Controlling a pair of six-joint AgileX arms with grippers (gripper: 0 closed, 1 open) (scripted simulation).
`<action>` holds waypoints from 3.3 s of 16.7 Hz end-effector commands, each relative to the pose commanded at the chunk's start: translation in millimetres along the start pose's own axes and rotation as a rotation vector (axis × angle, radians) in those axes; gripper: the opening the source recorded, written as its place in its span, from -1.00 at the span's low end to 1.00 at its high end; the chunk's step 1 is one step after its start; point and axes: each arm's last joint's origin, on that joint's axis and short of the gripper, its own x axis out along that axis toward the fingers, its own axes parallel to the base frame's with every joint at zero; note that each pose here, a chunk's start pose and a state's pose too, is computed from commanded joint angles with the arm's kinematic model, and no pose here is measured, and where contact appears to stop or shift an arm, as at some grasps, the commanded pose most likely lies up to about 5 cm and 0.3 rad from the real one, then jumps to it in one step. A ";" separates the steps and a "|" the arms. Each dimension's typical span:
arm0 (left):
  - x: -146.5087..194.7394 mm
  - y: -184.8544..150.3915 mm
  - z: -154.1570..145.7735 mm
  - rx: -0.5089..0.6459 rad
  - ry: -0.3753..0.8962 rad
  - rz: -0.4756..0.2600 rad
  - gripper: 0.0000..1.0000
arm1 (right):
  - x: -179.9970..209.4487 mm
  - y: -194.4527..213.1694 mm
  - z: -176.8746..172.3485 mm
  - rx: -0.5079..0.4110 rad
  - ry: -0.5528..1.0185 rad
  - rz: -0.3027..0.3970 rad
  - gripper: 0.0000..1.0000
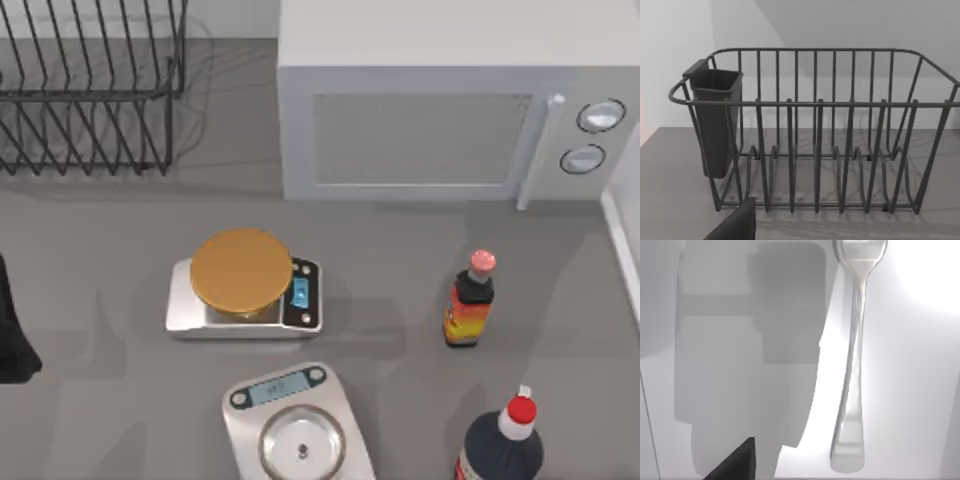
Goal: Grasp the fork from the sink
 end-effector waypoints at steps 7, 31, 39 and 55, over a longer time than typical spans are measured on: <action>0.0 0.0 0.0 0.000 0.000 0.000 1.00 | 69.5 -3.0 6.2 0.002 -0.004 -0.001 1.00; 0.0 0.0 0.0 0.000 0.000 0.000 1.00 | 147.0 -2.7 -0.6 0.005 -0.001 0.000 -1.00; 0.0 0.0 0.0 0.000 0.000 0.000 1.00 | 123.8 -2.1 4.1 0.012 -0.045 0.000 -1.00; 0.0 0.0 0.0 0.000 0.000 0.000 1.00 | -26.2 -2.1 4.0 0.012 -0.045 0.000 -1.00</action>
